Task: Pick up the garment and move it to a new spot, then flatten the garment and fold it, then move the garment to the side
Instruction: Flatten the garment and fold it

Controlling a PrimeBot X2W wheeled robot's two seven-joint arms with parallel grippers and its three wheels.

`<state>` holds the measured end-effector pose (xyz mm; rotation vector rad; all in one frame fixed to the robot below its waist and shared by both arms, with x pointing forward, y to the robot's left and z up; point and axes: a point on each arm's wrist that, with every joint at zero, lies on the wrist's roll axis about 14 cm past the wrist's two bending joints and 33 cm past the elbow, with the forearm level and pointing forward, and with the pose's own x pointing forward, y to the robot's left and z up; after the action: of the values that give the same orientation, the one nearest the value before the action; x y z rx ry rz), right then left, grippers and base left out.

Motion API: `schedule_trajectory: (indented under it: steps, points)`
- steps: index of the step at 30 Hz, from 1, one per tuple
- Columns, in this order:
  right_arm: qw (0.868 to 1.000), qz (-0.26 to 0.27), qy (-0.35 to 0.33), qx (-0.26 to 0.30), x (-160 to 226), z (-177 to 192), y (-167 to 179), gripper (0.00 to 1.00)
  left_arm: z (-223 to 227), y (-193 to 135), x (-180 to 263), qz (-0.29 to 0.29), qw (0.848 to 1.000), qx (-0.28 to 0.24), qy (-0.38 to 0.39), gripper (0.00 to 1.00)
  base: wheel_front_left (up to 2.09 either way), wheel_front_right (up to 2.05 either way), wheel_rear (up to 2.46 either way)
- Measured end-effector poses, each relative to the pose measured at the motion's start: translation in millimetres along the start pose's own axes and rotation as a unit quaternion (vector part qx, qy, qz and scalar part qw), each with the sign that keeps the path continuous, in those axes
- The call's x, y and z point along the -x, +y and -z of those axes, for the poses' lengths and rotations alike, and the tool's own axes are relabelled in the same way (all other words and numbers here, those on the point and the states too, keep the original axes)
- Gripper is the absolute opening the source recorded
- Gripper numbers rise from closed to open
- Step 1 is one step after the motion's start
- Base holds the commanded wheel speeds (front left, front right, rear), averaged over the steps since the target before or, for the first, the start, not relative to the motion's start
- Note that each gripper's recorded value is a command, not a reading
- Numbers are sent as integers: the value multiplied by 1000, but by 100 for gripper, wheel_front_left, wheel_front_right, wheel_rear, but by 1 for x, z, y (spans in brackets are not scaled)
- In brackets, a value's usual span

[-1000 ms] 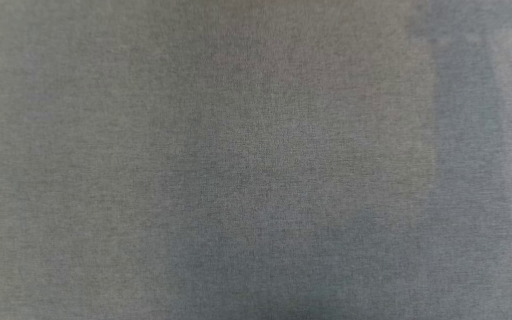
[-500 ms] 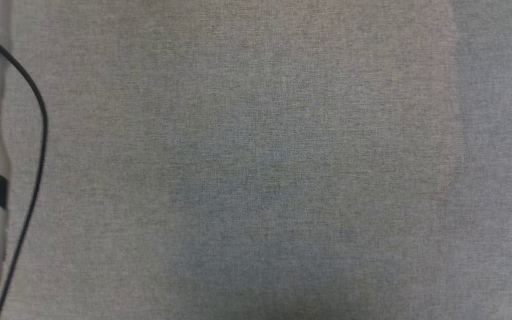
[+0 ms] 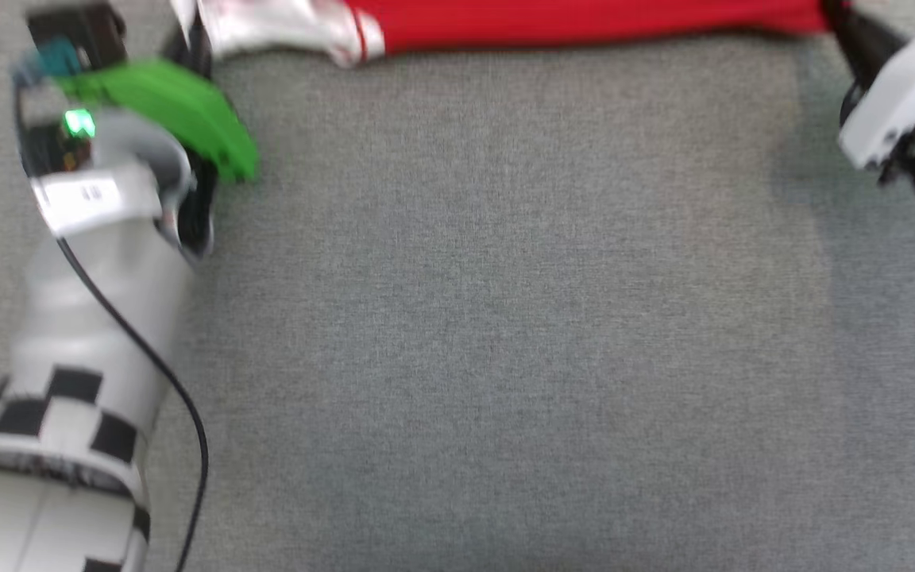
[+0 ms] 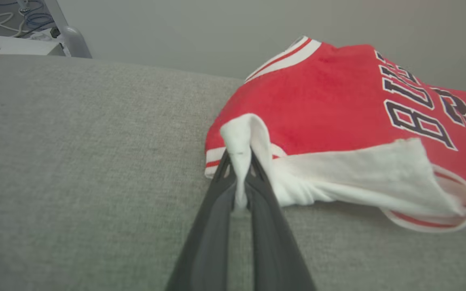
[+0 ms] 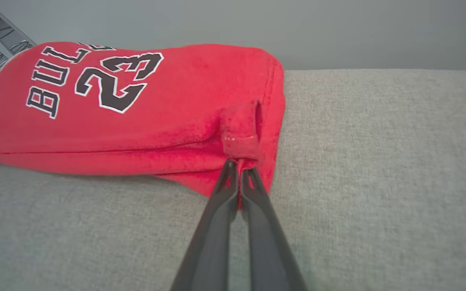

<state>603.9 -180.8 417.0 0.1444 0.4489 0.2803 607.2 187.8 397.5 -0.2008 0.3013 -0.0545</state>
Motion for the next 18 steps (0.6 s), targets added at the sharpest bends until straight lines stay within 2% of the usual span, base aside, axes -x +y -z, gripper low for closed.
schedule_trajectory:
  steps: [5, 15, 18]
  points:
    - [1000, 1, 13, -8, 39, 22, -1, 0, 24, -2, 42, 9, 1000, 6, 17, 0, 0, 0, 0]
    - [1000, -1, 10, -29, 115, 45, 8, 0, 43, -2, 127, 1, 999, 10, 34, 0, 0, 0, 0]
    - [999, 2, 19, -38, 145, 60, 13, 0, 44, -3, 165, -7, 999, 17, 42, 0, 0, 0, 0]
